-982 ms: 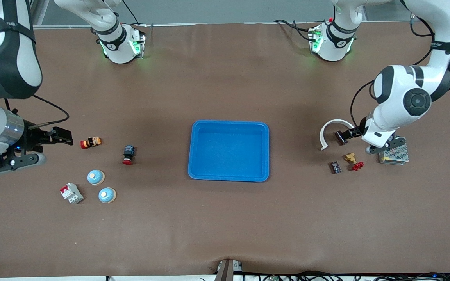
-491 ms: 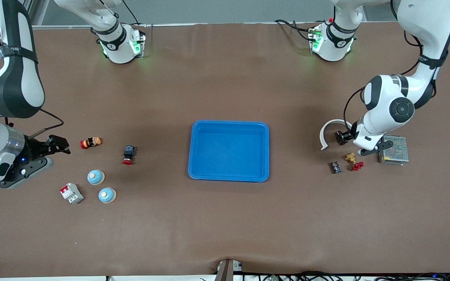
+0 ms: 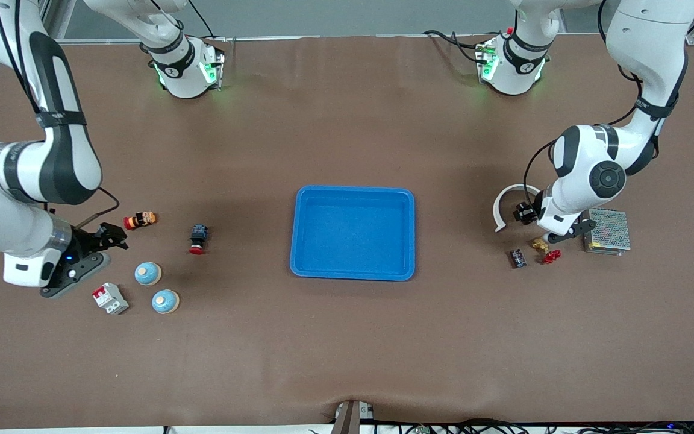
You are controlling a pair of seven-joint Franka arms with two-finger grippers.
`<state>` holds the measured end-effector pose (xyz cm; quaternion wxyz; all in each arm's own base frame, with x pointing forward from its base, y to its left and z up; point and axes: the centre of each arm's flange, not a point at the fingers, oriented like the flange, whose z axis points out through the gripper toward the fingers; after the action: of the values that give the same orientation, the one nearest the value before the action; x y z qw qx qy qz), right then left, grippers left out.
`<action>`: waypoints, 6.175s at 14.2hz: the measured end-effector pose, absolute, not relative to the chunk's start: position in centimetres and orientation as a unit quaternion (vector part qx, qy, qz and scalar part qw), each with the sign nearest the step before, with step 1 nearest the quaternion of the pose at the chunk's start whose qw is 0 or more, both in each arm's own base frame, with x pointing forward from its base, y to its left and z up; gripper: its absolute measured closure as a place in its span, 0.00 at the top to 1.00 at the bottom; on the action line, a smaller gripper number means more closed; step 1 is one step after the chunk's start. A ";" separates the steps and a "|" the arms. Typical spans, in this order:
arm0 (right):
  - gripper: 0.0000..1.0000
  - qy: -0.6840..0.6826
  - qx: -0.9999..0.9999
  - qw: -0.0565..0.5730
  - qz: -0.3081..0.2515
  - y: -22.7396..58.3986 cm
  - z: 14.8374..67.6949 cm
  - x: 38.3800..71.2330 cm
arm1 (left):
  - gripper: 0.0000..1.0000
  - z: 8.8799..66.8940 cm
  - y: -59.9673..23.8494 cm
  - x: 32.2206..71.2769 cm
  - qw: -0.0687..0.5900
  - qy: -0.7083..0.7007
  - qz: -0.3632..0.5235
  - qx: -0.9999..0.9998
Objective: Place electrolytic capacitor and blue bell in tray
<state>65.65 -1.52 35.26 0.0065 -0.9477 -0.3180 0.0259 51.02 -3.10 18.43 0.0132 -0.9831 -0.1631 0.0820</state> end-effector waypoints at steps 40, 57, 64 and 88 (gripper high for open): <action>1.00 -0.452 -0.892 0.008 0.017 -3.9 19.0 65.9 | 0.32 23.4 -37.8 53.6 0.016 -0.237 0.132 -0.962; 1.00 -0.452 -0.892 0.017 0.020 -3.3 17.3 65.7 | 0.32 18.2 -40.6 53.2 -0.005 -0.230 0.136 -0.964; 0.67 -0.451 -0.892 0.017 0.018 -3.4 17.4 65.8 | 0.96 23.7 -40.3 56.8 -0.038 -0.244 0.100 -0.964; 0.67 -0.078 -0.993 0.067 0.065 15.0 39.7 68.4 | 0.90 22.9 -9.3 65.9 0.070 -0.230 0.073 -0.968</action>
<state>68.36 14.98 39.67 0.0672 -0.9926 -0.0776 0.0646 65.91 -9.31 22.89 0.0700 -0.9679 -0.2300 0.0731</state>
